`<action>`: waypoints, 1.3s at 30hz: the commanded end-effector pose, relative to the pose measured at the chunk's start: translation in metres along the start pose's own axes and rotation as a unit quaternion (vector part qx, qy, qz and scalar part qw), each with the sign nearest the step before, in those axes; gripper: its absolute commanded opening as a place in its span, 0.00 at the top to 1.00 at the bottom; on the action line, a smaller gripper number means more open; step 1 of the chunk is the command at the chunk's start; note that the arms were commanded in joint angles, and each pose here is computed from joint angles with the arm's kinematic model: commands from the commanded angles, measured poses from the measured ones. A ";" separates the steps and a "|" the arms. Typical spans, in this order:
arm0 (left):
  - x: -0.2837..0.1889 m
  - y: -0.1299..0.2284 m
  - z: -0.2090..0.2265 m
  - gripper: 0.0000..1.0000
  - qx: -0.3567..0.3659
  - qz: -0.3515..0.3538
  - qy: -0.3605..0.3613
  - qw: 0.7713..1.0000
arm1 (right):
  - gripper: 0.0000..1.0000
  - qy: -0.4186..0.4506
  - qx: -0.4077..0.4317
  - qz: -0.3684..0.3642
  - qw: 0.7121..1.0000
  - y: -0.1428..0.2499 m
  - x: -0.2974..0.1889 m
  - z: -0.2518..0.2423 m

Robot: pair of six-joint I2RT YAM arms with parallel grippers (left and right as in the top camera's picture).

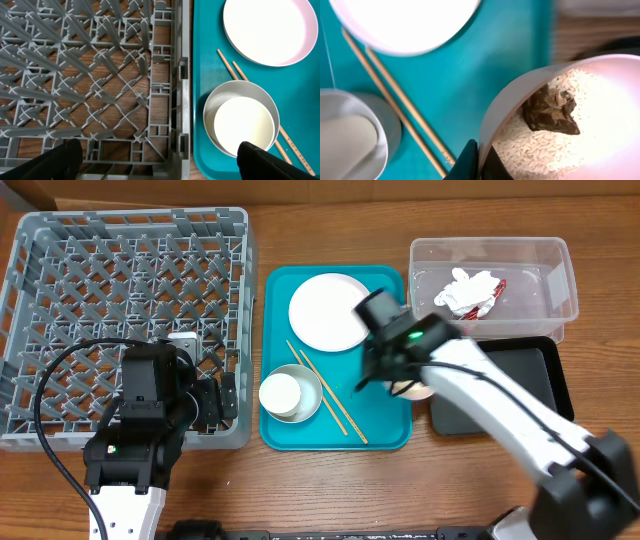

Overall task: Sort waste into correct bins and load items into the dishwasher
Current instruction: 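Grasp the rim of the pink rice bowl with the right gripper, then tip the bowl over the black tray to dump the rice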

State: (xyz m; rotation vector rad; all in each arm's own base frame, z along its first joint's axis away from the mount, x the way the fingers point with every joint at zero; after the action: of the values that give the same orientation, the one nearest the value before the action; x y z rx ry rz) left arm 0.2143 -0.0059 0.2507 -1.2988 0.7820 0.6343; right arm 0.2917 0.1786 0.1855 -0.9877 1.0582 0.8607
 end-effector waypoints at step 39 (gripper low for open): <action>-0.006 -0.007 0.002 0.00 0.010 -0.014 -0.009 1.000 | 0.96 -0.586 0.227 0.093 0.773 -0.068 -0.025 -0.197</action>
State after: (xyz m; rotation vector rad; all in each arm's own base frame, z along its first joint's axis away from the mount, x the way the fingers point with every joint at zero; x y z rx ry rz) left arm 0.2144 -0.0059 0.2508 -1.2990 0.7813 0.6338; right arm 0.2949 -0.0276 0.1689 0.0560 0.3678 1.0183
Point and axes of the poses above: each gripper's point midway between its finger pads, its own x axis out along the fingers, its own z axis along the line the jaws close on, y = z × x, the point moved 7 cm from there along -x, back along the fingers, and after that the axes turned 14 degrees about x, right-handed, at the moved point
